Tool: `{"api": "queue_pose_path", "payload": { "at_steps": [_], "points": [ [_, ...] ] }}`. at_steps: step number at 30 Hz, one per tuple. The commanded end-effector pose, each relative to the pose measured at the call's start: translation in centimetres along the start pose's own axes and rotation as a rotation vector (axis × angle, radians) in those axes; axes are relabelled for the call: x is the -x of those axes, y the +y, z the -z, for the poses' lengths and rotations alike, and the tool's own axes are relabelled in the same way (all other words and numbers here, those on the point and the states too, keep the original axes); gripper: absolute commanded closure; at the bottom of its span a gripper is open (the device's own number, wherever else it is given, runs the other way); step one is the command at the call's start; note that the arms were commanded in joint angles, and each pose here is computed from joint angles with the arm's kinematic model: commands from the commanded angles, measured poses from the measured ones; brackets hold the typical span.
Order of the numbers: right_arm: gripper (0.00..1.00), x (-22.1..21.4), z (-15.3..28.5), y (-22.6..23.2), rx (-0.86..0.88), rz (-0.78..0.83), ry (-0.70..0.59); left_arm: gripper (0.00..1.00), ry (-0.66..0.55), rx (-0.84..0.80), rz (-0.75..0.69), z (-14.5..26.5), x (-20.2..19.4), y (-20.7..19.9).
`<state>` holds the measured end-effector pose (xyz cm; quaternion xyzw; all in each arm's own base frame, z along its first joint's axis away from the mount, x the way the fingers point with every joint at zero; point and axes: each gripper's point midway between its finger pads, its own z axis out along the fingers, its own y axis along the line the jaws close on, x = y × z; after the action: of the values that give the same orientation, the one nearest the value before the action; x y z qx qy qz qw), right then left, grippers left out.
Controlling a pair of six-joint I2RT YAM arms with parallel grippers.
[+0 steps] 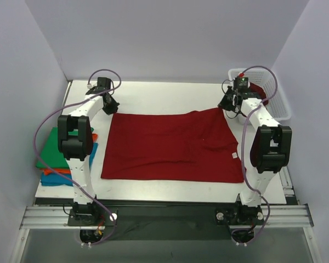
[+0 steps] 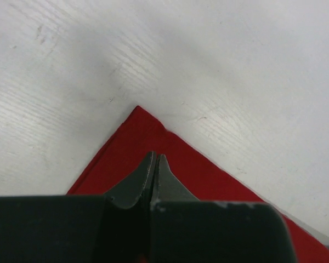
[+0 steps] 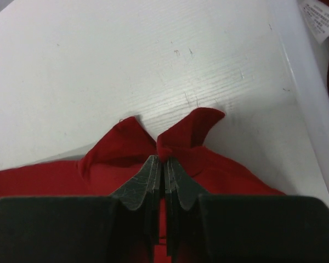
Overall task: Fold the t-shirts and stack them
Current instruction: Grap the side of the flattened tshirt furthest away from the robot with both arms
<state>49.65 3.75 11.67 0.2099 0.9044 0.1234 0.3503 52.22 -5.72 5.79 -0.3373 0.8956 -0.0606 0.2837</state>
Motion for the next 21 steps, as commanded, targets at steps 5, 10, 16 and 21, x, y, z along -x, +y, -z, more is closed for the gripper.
{"api": "queue_pose_path", "payload": {
  "at_steps": [5, 10, 16, 21],
  "points": [
    [1.00, -0.4, 2.7, -1.0, -0.021, 0.001, -0.030, 1.00, -0.050, -0.067, 0.025, 2.4, 1.8, -0.2],
    [1.00, -1.6, 2.0, -1.1, -0.015, 0.001, 0.003, 0.66, 0.010, 0.061, 0.039, -0.2, 0.8, 1.6],
    [1.00, -2.1, 1.1, -1.6, -0.022, 0.006, 0.020, 0.55, 0.007, 0.086, 0.076, -1.9, 1.1, 1.1],
    [1.00, -2.1, 0.8, -1.4, -0.011, 0.008, 0.021, 0.55, -0.003, 0.099, 0.082, -2.2, 1.3, 0.7]
  ]
}}
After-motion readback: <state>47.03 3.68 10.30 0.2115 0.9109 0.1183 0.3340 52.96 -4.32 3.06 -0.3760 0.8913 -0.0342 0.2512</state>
